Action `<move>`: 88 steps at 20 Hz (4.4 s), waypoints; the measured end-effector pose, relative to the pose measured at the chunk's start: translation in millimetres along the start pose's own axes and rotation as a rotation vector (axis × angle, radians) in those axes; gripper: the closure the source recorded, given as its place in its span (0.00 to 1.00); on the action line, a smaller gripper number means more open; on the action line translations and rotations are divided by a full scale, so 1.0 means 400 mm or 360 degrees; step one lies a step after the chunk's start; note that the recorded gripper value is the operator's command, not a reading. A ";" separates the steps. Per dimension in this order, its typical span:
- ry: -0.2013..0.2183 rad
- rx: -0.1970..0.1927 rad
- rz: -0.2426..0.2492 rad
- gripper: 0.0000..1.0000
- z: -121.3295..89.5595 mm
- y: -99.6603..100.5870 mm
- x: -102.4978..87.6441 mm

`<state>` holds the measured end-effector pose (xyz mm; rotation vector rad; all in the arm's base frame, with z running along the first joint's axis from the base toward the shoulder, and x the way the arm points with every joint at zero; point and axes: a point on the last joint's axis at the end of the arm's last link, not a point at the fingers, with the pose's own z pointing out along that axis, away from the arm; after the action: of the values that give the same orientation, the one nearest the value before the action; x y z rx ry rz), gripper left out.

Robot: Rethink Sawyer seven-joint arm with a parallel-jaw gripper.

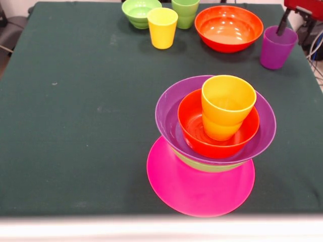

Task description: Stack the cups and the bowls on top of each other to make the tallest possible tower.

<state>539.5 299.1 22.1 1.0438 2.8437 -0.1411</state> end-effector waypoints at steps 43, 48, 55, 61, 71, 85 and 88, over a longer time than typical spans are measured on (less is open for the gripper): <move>-0.0045 -0.0003 0.0046 1.00 0.069 -0.023 0.056; 0.0079 0.0062 0.0094 1.00 -0.024 -0.031 -0.008; 0.0199 0.0101 0.0127 1.00 -0.166 -0.016 -0.155; 0.0195 0.0053 0.0129 1.00 -0.262 0.039 -0.289; 0.0084 -0.0046 0.0079 1.00 -0.395 0.138 -0.518; -0.0127 -0.0032 0.0005 1.00 -0.400 0.193 -0.786; -0.0148 -0.0026 -0.0009 1.00 -0.384 0.201 -0.805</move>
<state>824.9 173.7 213.4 0.9987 2.7602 -0.1625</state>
